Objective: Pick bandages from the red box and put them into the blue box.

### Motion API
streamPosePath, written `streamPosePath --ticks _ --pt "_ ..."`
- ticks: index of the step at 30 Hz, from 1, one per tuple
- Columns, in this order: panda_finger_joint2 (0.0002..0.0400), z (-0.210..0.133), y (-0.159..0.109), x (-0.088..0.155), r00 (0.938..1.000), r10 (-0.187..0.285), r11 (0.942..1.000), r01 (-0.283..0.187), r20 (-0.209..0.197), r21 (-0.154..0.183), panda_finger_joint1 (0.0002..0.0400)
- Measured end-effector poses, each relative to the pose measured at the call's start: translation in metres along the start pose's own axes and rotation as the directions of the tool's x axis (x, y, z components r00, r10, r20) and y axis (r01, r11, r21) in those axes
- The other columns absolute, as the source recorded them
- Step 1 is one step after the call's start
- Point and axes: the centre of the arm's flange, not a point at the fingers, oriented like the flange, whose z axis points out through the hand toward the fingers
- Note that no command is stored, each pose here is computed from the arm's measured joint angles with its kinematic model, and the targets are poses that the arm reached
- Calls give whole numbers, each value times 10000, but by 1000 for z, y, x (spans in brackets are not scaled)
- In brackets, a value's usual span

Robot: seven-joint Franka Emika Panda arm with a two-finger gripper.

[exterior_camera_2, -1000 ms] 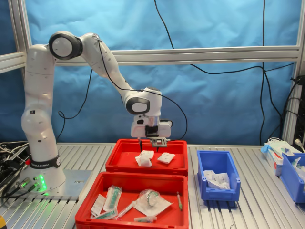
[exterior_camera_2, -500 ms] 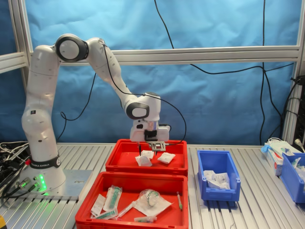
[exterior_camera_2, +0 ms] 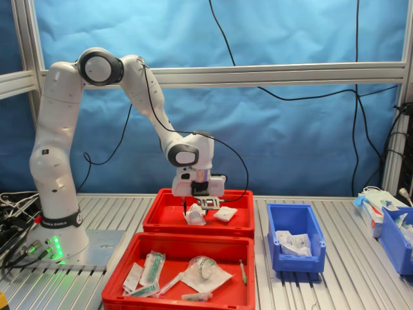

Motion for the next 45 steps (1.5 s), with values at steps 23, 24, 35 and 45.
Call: streamPosePath --ticks 23,24,35,45 --pt "400 23 7 -1 9996 -127 9997 122 245 215 400" --pt "400 26 7 -1 9996 -130 9997 125 235 208 400" --pt "400 31 9 0 9997 -151 9997 147 211 186 400" --pt "336 31 12 -2 9995 -209 9996 205 227 179 336"
